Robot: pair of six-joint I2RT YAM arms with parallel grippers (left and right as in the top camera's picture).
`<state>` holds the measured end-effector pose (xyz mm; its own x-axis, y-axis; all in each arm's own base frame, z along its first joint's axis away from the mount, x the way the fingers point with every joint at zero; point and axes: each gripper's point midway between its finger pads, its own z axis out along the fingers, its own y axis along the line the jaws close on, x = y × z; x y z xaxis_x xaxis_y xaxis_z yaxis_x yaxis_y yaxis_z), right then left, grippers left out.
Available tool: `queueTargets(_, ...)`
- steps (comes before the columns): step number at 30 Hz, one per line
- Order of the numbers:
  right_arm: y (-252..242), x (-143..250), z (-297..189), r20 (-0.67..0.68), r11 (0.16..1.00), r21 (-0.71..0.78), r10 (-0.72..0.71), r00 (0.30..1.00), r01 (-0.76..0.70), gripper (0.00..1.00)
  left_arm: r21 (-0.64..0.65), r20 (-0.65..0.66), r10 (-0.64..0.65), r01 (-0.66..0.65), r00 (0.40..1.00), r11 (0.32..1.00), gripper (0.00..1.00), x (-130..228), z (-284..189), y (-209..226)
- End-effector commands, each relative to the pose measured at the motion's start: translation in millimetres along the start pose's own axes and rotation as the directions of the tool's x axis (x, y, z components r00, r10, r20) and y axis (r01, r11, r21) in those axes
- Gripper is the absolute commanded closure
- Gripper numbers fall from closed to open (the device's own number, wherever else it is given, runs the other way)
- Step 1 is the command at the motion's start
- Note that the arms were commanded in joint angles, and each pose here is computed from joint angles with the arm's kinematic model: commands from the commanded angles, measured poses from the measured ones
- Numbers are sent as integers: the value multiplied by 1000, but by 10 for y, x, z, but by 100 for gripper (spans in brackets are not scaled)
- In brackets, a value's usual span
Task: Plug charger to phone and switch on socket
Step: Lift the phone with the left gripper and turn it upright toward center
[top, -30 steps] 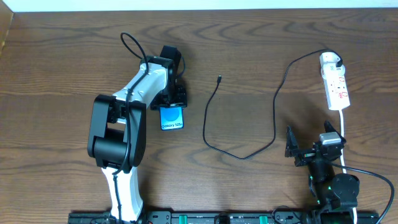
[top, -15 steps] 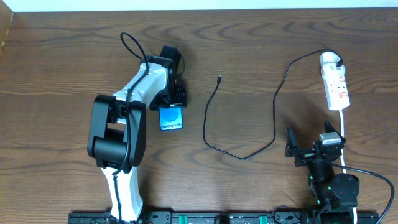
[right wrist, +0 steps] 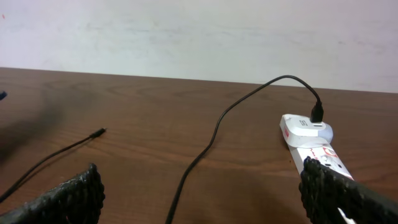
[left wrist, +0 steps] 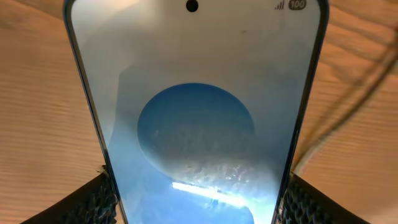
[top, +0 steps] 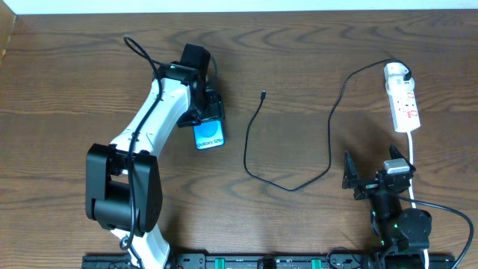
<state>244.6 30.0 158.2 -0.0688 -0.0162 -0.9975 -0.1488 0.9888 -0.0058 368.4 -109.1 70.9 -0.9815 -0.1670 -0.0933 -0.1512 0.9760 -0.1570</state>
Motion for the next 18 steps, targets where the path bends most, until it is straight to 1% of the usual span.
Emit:
queueTargets(1, 1, 10, 0, -2, 1000, 2, -4, 1000, 4, 1, 131, -64, -67, 75, 996, 988, 33, 95, -59, -227)
queueTargets(2, 1, 10, 0, -2, 1000, 2, -4, 1000, 4, 1, 154, -84, -85, 97, 993, 983, 33, 124, -67, -269)
queueTargets(3, 1, 10, 0, -2, 1000, 2, -4, 1000, 4, 1, 173, -102, -98, 114, 990, 978, 36, 149, -76, -307)
queueTargets(7, 1, 10, 0, -2, 1000, 2, -4, 1000, 4, 1, 247, -162, -130, 168, 978, 954, 36, 218, -117, -452)
queueTargets(12, 1, 10, 0, -2, 1000, 2, -4, 1000, 4, 1, 234, -181, -205, 245, 962, 941, 36, 219, -118, -454)
queueTargets(18, 1, 10, 0, -2, 1000, 2, -4, 1000, 4, 1, 228, -190, -324, 363, 927, 904, 36, 157, -118, -481)
